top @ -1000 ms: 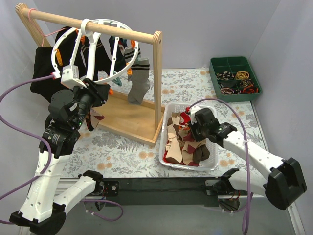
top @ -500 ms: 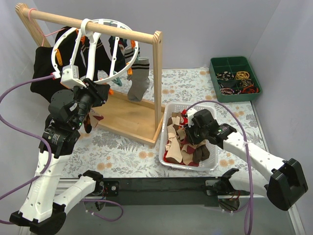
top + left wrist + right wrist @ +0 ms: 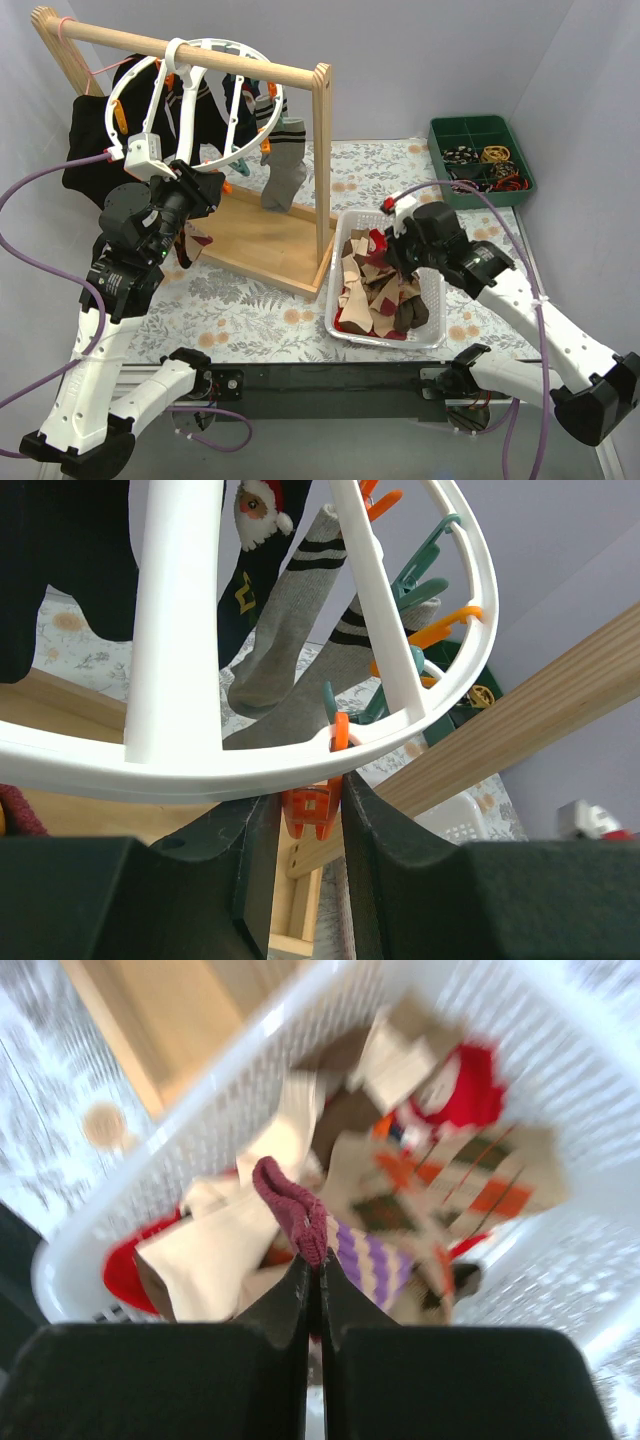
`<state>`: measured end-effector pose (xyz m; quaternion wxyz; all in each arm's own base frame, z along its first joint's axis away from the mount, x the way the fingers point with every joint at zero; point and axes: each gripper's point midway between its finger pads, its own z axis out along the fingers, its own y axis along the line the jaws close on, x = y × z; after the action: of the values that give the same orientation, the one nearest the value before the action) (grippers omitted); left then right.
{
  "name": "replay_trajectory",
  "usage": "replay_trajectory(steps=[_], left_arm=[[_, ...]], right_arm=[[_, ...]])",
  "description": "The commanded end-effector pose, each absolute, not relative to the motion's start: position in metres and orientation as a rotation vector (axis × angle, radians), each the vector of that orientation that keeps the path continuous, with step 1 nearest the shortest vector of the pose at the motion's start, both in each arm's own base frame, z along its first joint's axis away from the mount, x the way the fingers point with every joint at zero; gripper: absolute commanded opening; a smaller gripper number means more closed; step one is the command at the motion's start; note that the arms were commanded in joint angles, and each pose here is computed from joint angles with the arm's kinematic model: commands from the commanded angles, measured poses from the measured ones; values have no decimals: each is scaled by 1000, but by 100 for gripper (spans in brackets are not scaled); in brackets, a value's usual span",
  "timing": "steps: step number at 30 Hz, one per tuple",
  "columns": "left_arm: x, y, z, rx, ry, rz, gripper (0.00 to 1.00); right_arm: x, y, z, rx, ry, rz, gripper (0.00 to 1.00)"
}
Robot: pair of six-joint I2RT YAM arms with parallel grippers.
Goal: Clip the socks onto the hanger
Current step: Pick up the sock from the bin, then clamp the sock onto the hanger.
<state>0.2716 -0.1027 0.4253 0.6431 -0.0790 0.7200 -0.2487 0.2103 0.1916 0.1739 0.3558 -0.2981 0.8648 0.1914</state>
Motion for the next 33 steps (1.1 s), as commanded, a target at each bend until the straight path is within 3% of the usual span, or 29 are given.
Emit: replay_trajectory(steps=[1,6,11,19,33], left_arm=[[266,-99,425,-166,1655,-548,0],[265,-99,428,-166,1649,-550,0],[265,-101,431,-166,1645,-563,0],[267,-103,428,-174,1662,-574,0],[269,-104,425,-220,1686,-595,0]], right_arm=[[239,189,288,-663,1948,433,1],[245,185,392,-603,1716,439,1],[224,214,447,-699,1564,639,1],[196,294,430,-879,1524,976,1],[189,408,412,-951,1387,971,1]])
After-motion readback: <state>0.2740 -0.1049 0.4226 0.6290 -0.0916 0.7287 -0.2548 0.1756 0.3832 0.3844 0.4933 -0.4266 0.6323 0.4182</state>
